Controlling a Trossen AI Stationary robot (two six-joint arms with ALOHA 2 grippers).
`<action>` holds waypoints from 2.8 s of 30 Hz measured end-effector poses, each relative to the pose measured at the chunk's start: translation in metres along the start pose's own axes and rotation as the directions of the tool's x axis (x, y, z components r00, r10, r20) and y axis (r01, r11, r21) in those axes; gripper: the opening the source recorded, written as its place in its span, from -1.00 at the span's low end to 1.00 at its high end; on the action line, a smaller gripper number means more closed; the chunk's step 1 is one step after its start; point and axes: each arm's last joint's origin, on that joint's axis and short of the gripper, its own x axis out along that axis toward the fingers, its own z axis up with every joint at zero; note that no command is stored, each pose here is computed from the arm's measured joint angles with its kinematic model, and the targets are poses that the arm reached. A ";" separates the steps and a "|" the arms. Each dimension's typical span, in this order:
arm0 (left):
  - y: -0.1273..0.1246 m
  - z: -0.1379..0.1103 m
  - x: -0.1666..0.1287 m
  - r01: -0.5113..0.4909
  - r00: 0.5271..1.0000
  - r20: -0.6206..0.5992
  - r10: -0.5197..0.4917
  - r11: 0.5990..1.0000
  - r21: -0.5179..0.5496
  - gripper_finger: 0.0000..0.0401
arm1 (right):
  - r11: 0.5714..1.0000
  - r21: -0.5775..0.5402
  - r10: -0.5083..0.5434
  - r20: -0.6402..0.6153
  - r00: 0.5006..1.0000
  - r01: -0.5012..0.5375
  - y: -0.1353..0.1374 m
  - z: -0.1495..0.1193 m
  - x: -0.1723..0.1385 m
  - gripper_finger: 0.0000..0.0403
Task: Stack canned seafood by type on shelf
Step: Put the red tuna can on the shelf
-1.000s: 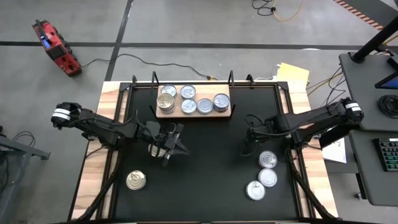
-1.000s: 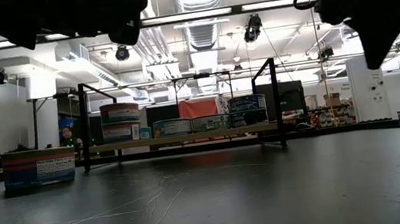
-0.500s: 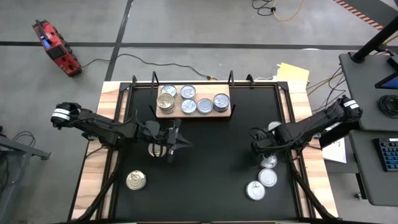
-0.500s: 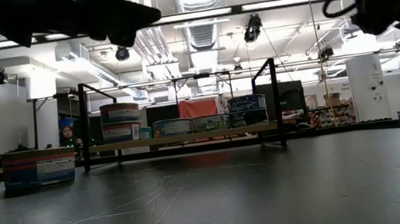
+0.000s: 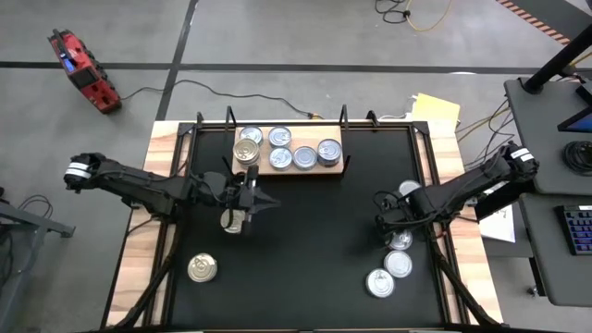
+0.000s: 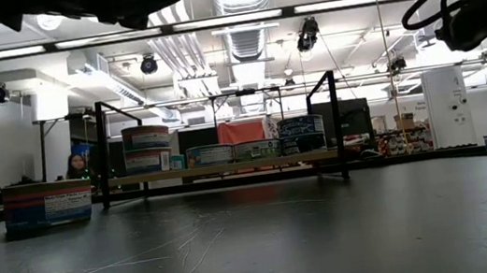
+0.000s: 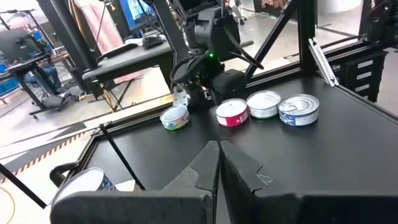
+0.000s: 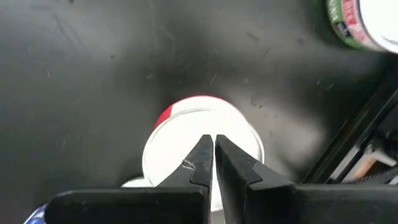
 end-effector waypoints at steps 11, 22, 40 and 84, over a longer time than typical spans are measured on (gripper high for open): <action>-0.001 -0.002 0.001 0.005 1.000 -0.017 -0.005 1.000 0.001 -1.00 | 0.998 -0.017 0.063 0.096 0.993 -0.062 0.004 0.003 0.009 -0.95; -0.002 -0.006 0.005 0.010 0.999 -0.039 -0.011 1.000 -0.017 -1.00 | 0.971 -0.131 0.219 0.140 0.966 -0.201 0.018 0.005 0.014 -0.95; -0.002 -0.007 0.005 0.011 0.999 -0.044 -0.012 0.999 -0.033 -1.00 | 0.999 0.039 -0.001 -0.095 0.996 0.005 0.000 -0.014 0.001 -0.95; -0.007 -0.019 0.025 0.004 0.999 -0.048 -0.015 0.973 -0.231 -1.00 | 0.635 -0.676 0.695 0.289 0.659 -0.373 0.129 0.026 0.043 -0.95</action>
